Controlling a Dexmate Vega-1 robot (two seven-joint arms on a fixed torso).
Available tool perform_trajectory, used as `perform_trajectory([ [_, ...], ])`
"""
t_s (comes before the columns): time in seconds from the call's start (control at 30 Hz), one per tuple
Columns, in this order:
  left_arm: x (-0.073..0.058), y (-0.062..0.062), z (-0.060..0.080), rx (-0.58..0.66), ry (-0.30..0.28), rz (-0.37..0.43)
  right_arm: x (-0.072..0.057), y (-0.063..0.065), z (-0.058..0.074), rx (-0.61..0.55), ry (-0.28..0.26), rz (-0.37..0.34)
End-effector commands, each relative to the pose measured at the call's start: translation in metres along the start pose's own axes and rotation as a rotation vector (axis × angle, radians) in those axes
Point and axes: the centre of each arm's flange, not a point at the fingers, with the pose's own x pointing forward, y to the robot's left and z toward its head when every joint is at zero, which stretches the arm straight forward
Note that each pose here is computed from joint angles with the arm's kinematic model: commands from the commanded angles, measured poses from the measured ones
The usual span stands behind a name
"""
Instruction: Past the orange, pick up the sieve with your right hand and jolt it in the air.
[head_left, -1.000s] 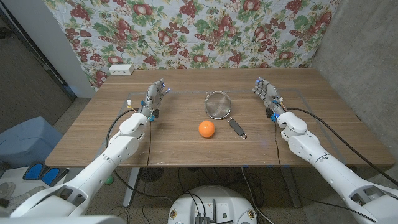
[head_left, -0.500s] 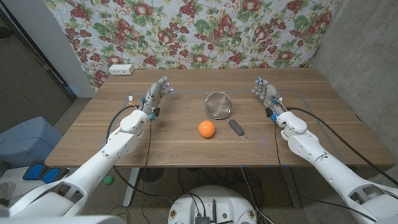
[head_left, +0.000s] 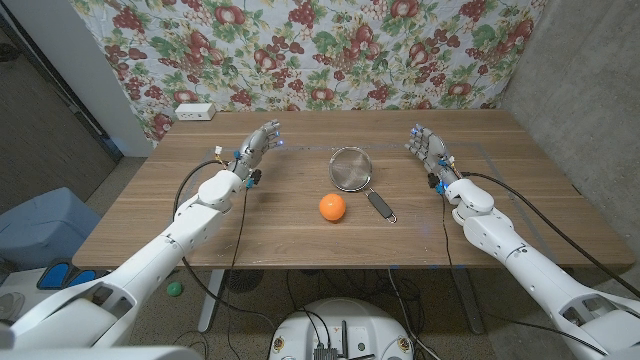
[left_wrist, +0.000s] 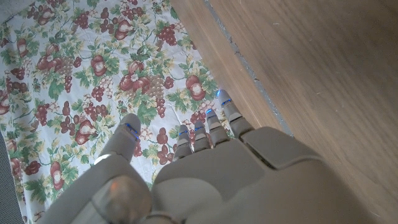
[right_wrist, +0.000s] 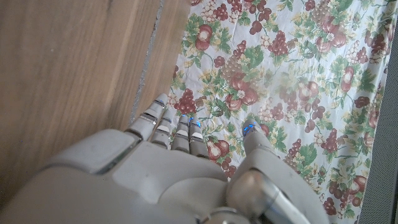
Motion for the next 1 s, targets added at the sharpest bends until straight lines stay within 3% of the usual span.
perform_trajectory([
  [0.03,0.009,-0.006,0.018,0.121,-0.016,-0.028,0.002,-0.002,0.001,0.0,-0.01,-0.002],
  [1.0,0.021,-0.02,0.047,0.335,-0.042,-0.11,-0.008,0.005,0.004,0.0,-0.028,-0.009],
])
